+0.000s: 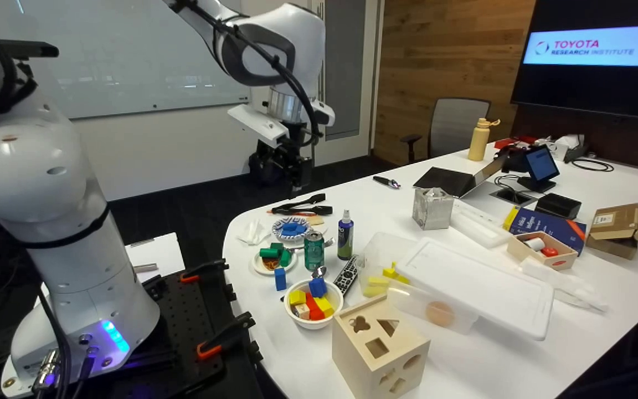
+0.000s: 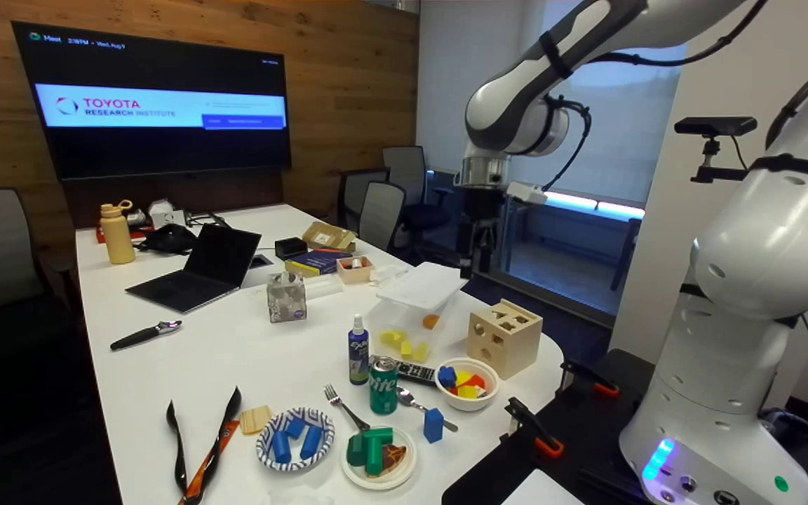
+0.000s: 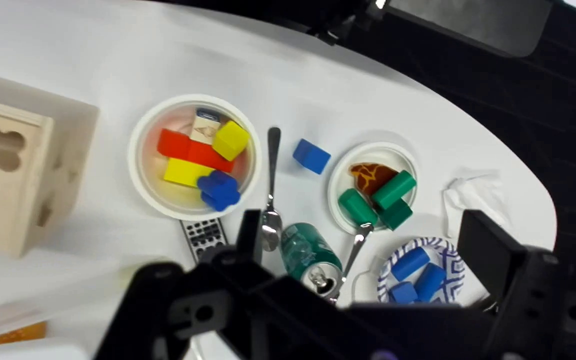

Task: Move the first left bowl to the right

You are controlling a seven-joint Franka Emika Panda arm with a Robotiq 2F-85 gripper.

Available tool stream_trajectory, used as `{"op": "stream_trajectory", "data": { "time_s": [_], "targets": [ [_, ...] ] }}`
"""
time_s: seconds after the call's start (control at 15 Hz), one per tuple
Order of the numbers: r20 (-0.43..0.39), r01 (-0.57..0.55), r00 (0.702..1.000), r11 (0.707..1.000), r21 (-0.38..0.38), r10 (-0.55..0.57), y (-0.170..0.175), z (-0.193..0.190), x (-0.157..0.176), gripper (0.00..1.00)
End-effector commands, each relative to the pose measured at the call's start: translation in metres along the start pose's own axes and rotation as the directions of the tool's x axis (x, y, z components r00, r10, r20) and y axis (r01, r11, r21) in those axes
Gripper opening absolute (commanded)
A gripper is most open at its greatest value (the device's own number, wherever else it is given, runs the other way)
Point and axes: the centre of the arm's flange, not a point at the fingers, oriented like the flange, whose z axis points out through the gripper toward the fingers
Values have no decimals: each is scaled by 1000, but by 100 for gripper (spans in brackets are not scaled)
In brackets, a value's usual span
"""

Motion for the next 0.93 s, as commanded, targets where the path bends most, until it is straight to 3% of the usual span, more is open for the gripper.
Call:
{"op": "stream_trajectory", "data": {
  "time_s": [0.0,0.27,0.53,0.73,0.87],
  "targets": [
    [32,-20,999,999,47,19,-39,67,62,100],
    [161,-3,987,998,64,-8,-93,144,104,100],
    [291,93,950,993,73,-111,-142,217,147,100],
    [296,149,942,987,51,-158,-166,267,184,100],
    [258,168,951,985,41,-173,-177,296,214,100]
  ]
}}
